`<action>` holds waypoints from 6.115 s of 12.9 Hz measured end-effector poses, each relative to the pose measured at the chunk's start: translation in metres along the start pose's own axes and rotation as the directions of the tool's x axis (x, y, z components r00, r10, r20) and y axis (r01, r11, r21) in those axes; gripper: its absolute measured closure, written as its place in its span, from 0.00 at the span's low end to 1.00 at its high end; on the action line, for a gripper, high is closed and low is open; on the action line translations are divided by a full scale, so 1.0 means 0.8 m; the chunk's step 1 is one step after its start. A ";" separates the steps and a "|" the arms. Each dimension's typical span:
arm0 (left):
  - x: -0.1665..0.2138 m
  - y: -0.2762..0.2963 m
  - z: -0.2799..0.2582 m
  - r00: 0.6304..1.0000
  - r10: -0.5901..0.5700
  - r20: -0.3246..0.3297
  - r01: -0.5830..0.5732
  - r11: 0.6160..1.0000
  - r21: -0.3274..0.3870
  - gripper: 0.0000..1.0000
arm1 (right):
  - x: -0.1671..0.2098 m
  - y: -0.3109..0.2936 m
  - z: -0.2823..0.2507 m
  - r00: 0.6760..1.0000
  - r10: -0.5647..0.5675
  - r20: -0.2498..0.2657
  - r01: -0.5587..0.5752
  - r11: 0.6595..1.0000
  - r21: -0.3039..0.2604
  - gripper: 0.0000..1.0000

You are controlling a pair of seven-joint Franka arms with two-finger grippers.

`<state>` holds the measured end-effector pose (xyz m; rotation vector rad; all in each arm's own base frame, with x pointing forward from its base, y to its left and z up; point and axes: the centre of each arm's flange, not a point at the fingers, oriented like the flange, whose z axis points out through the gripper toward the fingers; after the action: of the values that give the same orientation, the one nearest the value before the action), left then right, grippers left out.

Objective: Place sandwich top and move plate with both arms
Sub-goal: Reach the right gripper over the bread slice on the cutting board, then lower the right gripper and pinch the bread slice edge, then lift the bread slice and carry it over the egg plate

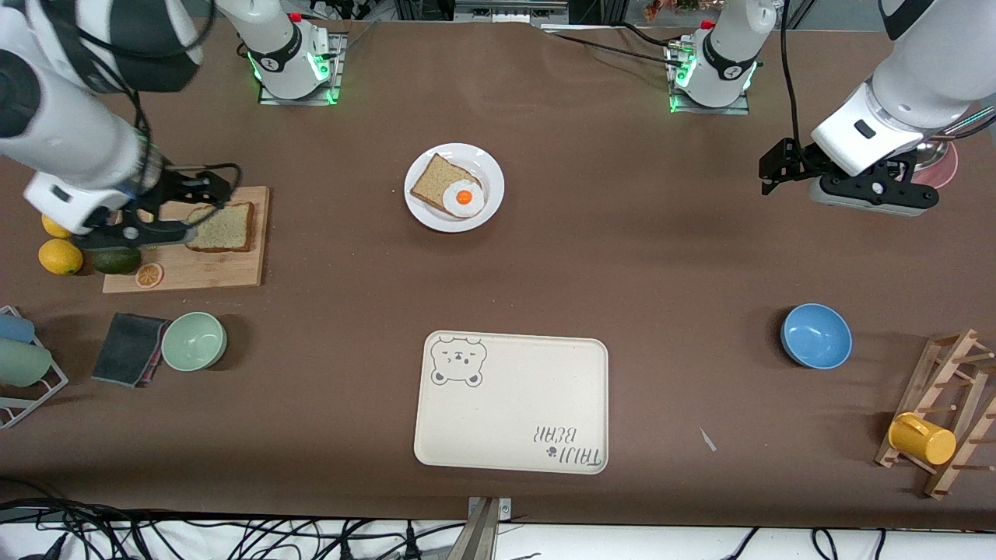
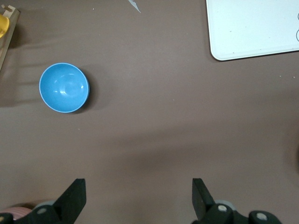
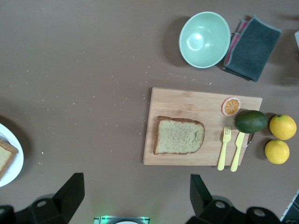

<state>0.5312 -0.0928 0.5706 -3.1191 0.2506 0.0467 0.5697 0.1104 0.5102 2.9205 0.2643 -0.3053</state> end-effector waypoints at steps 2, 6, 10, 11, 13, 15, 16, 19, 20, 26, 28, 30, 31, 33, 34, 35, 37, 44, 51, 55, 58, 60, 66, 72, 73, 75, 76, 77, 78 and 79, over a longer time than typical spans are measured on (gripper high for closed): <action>0.000 0.000 0.000 1.000 0.000 0.000 0.000 1.000 0.000 0.00 | 0.010 -0.010 0.018 1.000 0.013 0.026 -0.011 0.998 -0.056 0.00; 0.000 0.000 0.000 1.000 0.000 0.000 0.000 1.000 0.000 0.00 | 0.032 -0.022 0.097 0.989 0.136 0.055 -0.131 0.988 -0.084 0.00; 0.000 0.000 0.000 1.000 0.000 0.000 0.000 1.000 0.000 0.00 | 0.026 -0.019 0.199 0.984 0.172 0.053 -0.167 0.982 -0.089 0.00; 0.000 0.000 0.000 1.000 0.000 0.000 0.000 1.000 0.000 0.00 | 0.021 -0.013 0.228 0.983 0.177 0.049 -0.171 0.981 -0.095 0.00; 0.000 0.000 0.000 1.000 0.000 -0.001 0.000 1.000 0.000 0.00 | 0.006 -0.005 0.283 0.984 0.168 0.057 -0.161 0.981 -0.107 0.00; 0.000 0.000 0.000 1.000 0.000 -0.001 0.000 1.000 0.000 0.00 | -0.008 -0.004 0.319 0.984 0.157 0.090 -0.145 0.981 -0.125 0.00; 0.000 0.000 0.000 1.000 0.000 0.000 0.000 1.000 0.000 0.00 | -0.010 -0.004 0.331 0.982 0.156 0.107 -0.142 0.981 -0.129 0.02; 0.000 0.000 0.000 1.000 0.000 -0.001 0.000 1.000 0.000 0.00 | -0.006 0.009 0.370 0.976 0.173 0.135 -0.156 0.979 -0.132 0.08; 0.000 0.000 0.000 1.000 0.000 -0.001 0.000 1.000 0.000 0.00 | -0.004 0.016 0.383 0.973 0.182 0.139 -0.164 0.978 -0.132 0.08; 0.000 0.000 0.000 1.000 0.000 -0.001 0.000 1.000 0.000 0.00 | -0.002 0.016 0.424 0.964 0.195 0.180 -0.171 0.975 -0.139 0.22; 0.000 0.000 0.000 1.000 0.000 -0.001 0.000 1.000 0.000 0.00 | -0.002 0.016 0.425 0.963 0.199 0.181 -0.175 0.975 -0.140 0.37; 0.000 0.000 0.000 1.000 0.000 -0.001 0.000 1.000 0.000 0.00 | -0.002 0.016 0.425 0.963 0.200 0.181 -0.176 0.974 -0.141 0.48; 0.000 0.000 0.000 1.000 0.000 -0.001 0.000 1.000 0.000 0.00 | -0.002 0.017 0.426 0.962 0.201 0.182 -0.177 0.974 -0.141 0.48; 0.000 0.000 0.000 1.000 0.000 -0.001 0.000 1.000 0.000 0.00 | -0.003 0.021 0.431 0.960 0.207 0.189 -0.182 0.973 -0.141 0.60; 0.000 0.000 0.000 1.000 0.000 -0.001 0.000 1.000 0.000 0.00 | -0.003 0.022 0.432 0.959 0.209 0.192 -0.184 0.973 -0.140 0.61; 0.000 0.000 0.000 1.000 0.000 -0.001 0.000 1.000 0.000 0.00 | -0.004 0.024 0.433 0.958 0.211 0.192 -0.186 0.973 -0.140 0.73; 0.000 0.000 0.000 1.000 0.000 -0.001 0.000 1.000 0.000 0.00 | -0.003 0.024 0.433 0.958 0.211 0.191 -0.186 0.972 -0.140 0.82; 0.000 0.000 0.000 1.000 0.000 -0.001 0.000 1.000 0.000 0.00 | -0.002 0.026 0.431 0.958 0.216 0.190 -0.191 0.971 -0.140 0.95; 0.000 0.000 0.000 1.000 0.000 0.000 0.000 1.000 0.000 0.00 | 0.027 -0.003 0.308 0.928 0.220 0.302 -0.172 0.969 -0.180 0.95; 0.000 -0.001 0.000 1.000 -0.001 0.000 0.001 1.000 0.000 0.00 | 0.034 -0.098 0.209 0.951 0.118 0.287 -0.071 0.983 -0.168 0.95; 0.001 -0.002 0.000 1.000 -0.003 0.000 0.003 1.000 0.000 0.00 | 0.022 -0.187 0.149 0.968 0.056 0.246 -0.016 0.987 -0.162 0.95; 0.001 -0.002 0.000 1.000 -0.003 0.001 0.003 1.000 0.000 0.00 | 0.002 -0.262 0.142 0.969 0.051 0.243 -0.016 0.989 -0.146 0.95; 0.001 -0.002 0.001 1.000 -0.002 0.001 0.002 1.000 0.000 0.00 | -0.049 -0.454 0.176 0.962 0.050 0.270 -0.016 0.992 -0.127 0.95; 0.001 -0.001 0.001 1.000 -0.001 0.001 0.001 1.000 0.000 0.00 | -0.052 -0.540 0.248 0.963 0.094 0.251 -0.069 0.992 -0.105 0.95; 0.001 -0.001 0.001 1.000 -0.001 0.001 0.001 1.000 0.000 0.00 | -0.052 -0.548 0.246 0.965 0.098 0.243 -0.076 0.992 -0.098 0.95; 0.001 -0.001 0.001 1.000 -0.001 0.001 0.001 1.000 0.000 0.00 | -0.048 -0.563 0.234 0.968 0.111 0.226 -0.095 0.992 -0.080 0.95; 0.001 -0.001 0.000 1.000 -0.001 0.001 0.001 1.000 0.000 0.00 | -0.046 -0.571 0.231 0.969 0.114 0.220 -0.101 0.992 -0.073 0.95; 0.001 -0.001 0.000 1.000 -0.001 0.001 0.001 1.000 0.000 0.00 | -0.045 -0.577 0.231 0.969 0.118 0.217 -0.105 0.992 -0.070 0.95; 0.001 -0.001 0.000 1.000 -0.001 0.001 0.001 1.000 0.000 0.00 | -0.044 -0.582 0.234 0.969 0.119 0.218 -0.107 0.992 -0.070 0.95; 0.001 -0.001 0.000 1.000 -0.001 0.001 0.001 1.000 0.000 0.00 | -0.043 -0.585 0.238 0.968 0.122 0.221 -0.108 0.992 -0.072 0.95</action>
<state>0.5319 -0.0921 0.5702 -3.1194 0.2485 0.0477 0.4097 0.5170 0.2546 2.7955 0.0679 -0.5935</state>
